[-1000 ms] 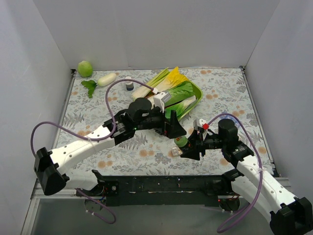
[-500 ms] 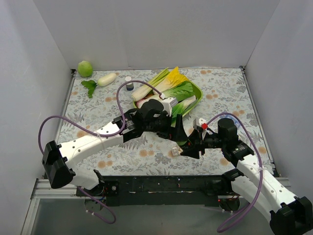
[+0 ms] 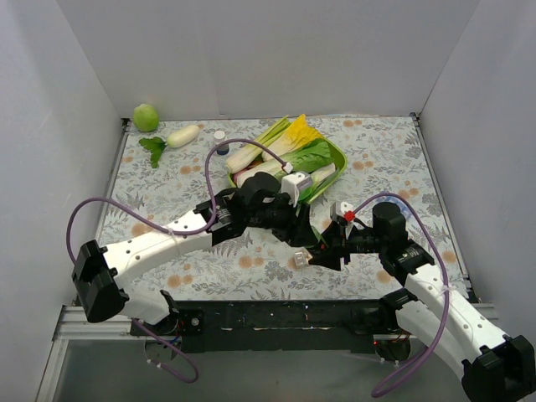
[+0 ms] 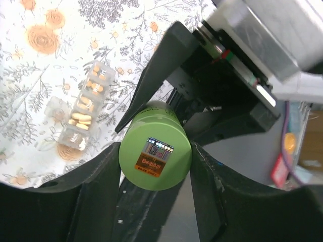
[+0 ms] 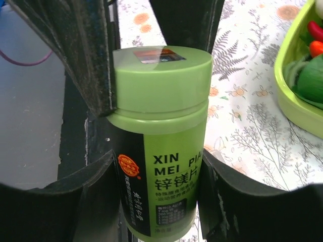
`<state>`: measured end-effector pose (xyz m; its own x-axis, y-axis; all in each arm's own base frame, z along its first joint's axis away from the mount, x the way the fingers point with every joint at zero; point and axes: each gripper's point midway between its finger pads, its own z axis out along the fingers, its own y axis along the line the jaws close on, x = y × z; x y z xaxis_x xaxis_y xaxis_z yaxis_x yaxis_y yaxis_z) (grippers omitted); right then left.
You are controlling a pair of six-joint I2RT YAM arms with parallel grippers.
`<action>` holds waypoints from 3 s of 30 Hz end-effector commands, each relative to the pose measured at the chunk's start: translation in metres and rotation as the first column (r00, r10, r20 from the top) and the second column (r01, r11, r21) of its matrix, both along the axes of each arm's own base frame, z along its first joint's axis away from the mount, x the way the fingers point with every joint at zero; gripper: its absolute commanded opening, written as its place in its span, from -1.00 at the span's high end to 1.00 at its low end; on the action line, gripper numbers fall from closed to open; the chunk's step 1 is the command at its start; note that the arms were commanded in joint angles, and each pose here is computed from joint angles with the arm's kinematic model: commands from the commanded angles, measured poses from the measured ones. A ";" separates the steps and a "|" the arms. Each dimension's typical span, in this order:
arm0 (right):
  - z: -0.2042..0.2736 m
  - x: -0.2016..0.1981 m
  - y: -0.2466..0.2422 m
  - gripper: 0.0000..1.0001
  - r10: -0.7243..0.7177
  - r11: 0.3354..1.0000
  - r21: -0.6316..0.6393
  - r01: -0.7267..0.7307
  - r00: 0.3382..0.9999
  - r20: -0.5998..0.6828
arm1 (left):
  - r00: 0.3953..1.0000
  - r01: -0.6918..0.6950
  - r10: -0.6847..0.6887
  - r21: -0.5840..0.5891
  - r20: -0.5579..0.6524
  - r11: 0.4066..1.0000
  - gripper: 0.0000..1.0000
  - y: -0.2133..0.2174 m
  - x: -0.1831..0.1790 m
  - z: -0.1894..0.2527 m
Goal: Sort the pills into containers
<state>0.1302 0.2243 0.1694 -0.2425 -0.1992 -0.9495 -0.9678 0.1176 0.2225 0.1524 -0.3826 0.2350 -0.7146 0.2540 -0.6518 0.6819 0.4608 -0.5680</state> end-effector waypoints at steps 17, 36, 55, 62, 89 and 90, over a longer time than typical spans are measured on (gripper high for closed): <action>0.028 -0.020 0.008 0.97 0.125 0.985 0.124 -0.120 0.992 -0.029 | 0.937 0.152 -0.077 -0.200 0.342 0.968 -0.86 0.037 -0.022 0.029; 0.026 -0.020 0.007 0.97 0.118 0.986 0.118 -0.115 0.993 -0.018 | 0.968 0.176 -0.130 -0.210 0.215 0.962 0.46 0.012 -0.025 0.016; 0.028 -0.019 0.007 0.97 0.117 0.987 0.115 -0.113 0.993 -0.023 | 0.978 0.166 -0.128 -0.242 0.165 0.956 0.76 0.009 -0.027 0.018; 0.025 -0.009 0.005 -0.17 0.085 0.993 0.079 -0.091 0.993 0.082 | 0.995 -0.031 0.050 -0.219 0.084 0.975 1.00 0.041 -0.004 0.011; -0.097 0.035 -0.073 -0.91 0.416 0.806 -0.574 -0.148 0.831 0.370 | 0.421 -0.885 0.882 0.312 0.214 0.346 1.00 0.327 0.158 -0.119; -0.097 0.037 -0.073 -0.90 0.429 0.802 -0.577 -0.157 0.824 0.371 | 0.418 -0.883 0.883 0.325 0.215 0.338 1.00 0.331 0.159 -0.123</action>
